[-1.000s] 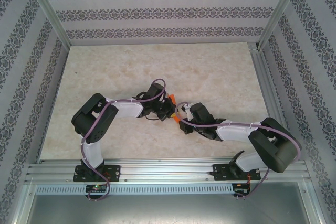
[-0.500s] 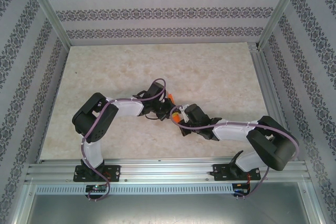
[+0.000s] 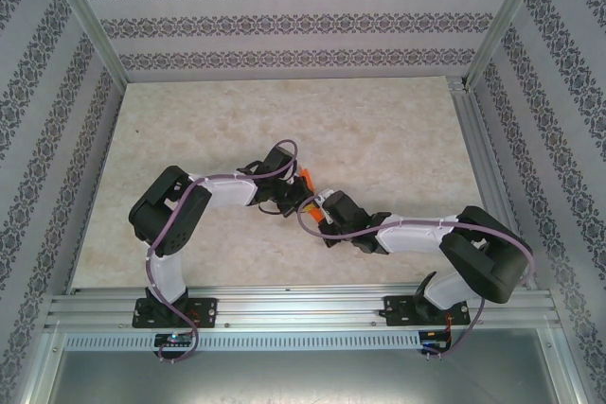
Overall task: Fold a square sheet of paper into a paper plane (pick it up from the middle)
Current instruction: Fold the wing for the fifth time at the center of the table.
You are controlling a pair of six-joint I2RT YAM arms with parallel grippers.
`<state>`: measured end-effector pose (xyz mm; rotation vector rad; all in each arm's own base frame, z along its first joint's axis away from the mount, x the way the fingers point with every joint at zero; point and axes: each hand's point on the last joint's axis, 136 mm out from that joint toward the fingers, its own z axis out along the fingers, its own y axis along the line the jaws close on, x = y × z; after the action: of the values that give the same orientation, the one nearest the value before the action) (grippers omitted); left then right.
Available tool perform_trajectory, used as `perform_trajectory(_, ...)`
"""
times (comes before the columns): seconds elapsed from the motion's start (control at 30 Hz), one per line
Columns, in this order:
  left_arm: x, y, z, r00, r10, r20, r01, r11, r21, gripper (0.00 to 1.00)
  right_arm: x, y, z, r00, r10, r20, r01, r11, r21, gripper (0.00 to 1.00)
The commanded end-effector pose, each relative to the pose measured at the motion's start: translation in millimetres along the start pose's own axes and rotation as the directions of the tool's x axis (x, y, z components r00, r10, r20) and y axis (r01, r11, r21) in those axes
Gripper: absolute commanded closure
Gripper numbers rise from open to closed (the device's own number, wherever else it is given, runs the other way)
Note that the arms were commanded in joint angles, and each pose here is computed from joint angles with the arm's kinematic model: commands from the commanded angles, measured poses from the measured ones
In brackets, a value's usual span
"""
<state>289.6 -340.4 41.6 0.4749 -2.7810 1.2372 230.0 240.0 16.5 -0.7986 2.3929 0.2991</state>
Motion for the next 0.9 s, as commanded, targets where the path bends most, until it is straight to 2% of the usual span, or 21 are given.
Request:
perform_trajectory(0.0,-4.7,2.5,-6.6,1.0,0.027,0.005,-0.027,1.0,-0.009,0.97,-3.9,-1.6,0.0,0.999,-0.035,-0.002,0.035,0.999,0.036,0.97)
perform_trajectory(0.2,-11.7,10.1,-3.6,0.999,0.039,0.002,-0.039,0.999,0.0,0.98,-10.5,11.0,-13.6,0.999,0.034,0.033,-0.032,0.998,-0.054,0.82)
perform_trajectory(0.33,-13.5,12.5,-1.2,0.999,0.038,-0.01,-0.038,0.999,0.015,0.99,-23.1,21.7,-32.4,0.976,0.199,0.094,-0.174,0.959,-0.223,0.71)
perform_trajectory(0.4,-15.5,15.1,-2.7,0.999,0.037,-0.001,-0.037,0.999,0.014,0.99,-31.1,18.8,-40.7,0.947,0.302,0.107,-0.259,0.918,-0.301,0.7)
perform_trajectory(0.57,-19.1,16.3,-5.4,0.999,0.037,-0.008,-0.037,0.999,0.03,0.99,-42.6,1.6,-42.7,0.856,0.514,0.045,-0.456,0.794,-0.403,0.77)
perform_trajectory(0.63,-20.0,16.9,-5.8,0.999,0.039,-0.008,-0.039,0.999,0.029,0.99,-46.0,2.0,-39.0,0.843,0.538,0.005,-0.486,0.766,-0.421,0.82)
perform_trajectory(0.87,-20.9,16.5,-3.8,0.998,0.058,-0.025,-0.057,0.998,0.034,0.99,-62.3,6.1,-26.9,0.769,0.634,-0.079,-0.58,0.641,-0.503,0.9)
